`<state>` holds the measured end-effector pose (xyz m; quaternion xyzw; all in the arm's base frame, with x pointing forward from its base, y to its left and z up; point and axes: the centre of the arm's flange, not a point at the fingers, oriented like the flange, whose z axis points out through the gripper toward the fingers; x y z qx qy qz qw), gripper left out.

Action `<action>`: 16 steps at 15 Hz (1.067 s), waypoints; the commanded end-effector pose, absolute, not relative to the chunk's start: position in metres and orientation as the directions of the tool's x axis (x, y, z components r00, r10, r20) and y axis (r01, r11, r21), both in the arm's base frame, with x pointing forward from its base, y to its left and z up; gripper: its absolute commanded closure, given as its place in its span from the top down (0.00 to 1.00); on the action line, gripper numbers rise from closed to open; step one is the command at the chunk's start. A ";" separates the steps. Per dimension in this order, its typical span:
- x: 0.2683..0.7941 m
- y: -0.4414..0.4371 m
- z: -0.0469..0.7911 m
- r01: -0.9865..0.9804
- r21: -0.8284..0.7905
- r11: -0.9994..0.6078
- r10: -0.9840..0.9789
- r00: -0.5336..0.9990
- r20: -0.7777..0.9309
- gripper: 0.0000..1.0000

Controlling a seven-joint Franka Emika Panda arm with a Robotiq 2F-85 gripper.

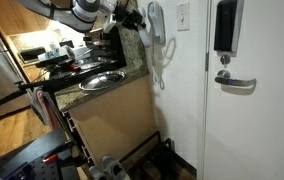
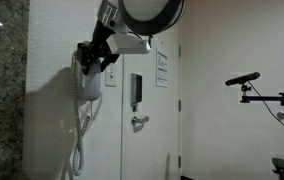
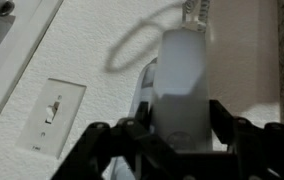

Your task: Unhang the phone receiver, put it on the counter, and then press the button of the thing on the wall

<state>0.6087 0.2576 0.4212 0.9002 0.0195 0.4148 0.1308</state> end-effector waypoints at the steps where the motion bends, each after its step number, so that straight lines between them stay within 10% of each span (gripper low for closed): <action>1: 0.591 0.269 0.427 -0.082 0.262 -0.962 0.151 0.640 0.754 0.38; 5: 0.583 0.292 0.435 -0.042 0.282 -0.958 0.194 0.630 0.752 0.38; 6: 0.589 0.287 0.426 -0.032 0.268 -0.963 0.186 0.640 0.746 0.63; 14: 0.585 0.294 0.427 -0.024 0.278 -0.960 0.201 0.632 0.748 0.63; 15: 0.586 0.294 0.426 -0.023 0.273 -0.962 0.197 0.634 0.748 0.38; 16: 0.587 0.296 0.425 -0.014 0.279 -0.960 0.207 0.636 0.743 0.38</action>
